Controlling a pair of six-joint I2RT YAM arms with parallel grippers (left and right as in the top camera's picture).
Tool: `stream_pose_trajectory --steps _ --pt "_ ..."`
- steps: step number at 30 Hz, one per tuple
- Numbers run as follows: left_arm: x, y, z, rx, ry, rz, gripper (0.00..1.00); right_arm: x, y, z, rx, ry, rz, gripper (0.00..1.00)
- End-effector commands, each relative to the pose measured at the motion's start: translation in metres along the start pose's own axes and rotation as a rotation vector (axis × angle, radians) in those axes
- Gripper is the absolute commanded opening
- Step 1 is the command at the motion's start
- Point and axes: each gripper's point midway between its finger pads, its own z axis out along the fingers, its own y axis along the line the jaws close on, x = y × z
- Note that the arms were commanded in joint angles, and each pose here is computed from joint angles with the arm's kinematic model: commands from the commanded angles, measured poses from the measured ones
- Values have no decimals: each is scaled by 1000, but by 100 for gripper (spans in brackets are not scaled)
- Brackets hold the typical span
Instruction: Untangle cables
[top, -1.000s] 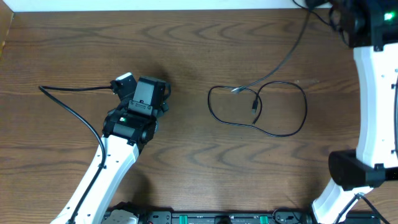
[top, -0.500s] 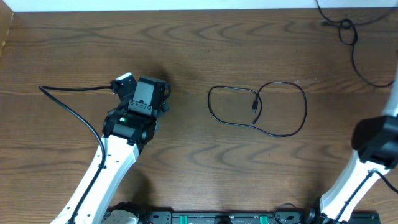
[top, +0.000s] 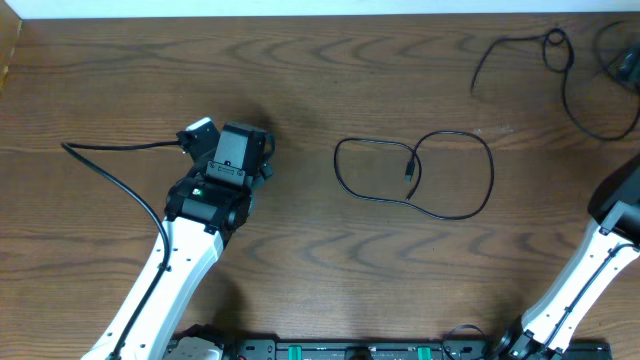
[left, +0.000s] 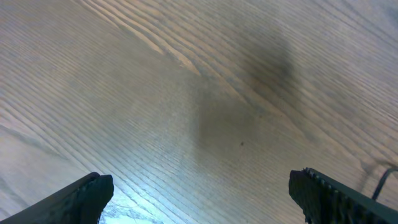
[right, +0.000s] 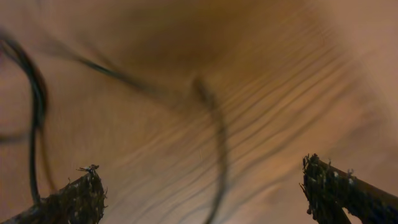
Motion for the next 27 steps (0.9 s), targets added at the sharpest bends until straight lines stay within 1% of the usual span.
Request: stream_pose_trajectory --steps 1,6,11,14,17,18,20,21,22,24,25,27 --pt "3 -3 -1 26 22 -18 98 -15 22 -28 -120 -43 76 99" --pt "5 -2 -1 25 32 -15 98 -9 65 -57 -351 -10 60 99" --pt "5 -2 -1 25 32 -14 98 6 92 -83 -391 48 -6 99" --pt "5 -2 -1 25 32 -14 98 29 112 -86 -431 137 -34 99" --pt "5 -3 -1 25 31 -15 98 59 151 -91 -554 223 -151 98" --pt "5 -2 -1 25 31 -15 98 67 165 -93 -601 237 -190 91" --pt "5 -3 -1 25 31 -15 98 84 197 -94 -681 260 -272 64" --pt "5 -2 -1 25 31 -14 98 93 210 -93 -697 275 -297 43" --pt "5 -2 -1 25 31 -14 98 105 227 -92 -710 293 -328 29" --pt "5 -2 -1 25 31 -14 98 122 253 -87 -720 306 -378 12" --pt "5 -2 -1 25 31 -14 98 136 275 -83 -729 307 -422 6" --pt "5 -2 -1 25 31 -14 98 150 294 -73 -687 302 -458 1"
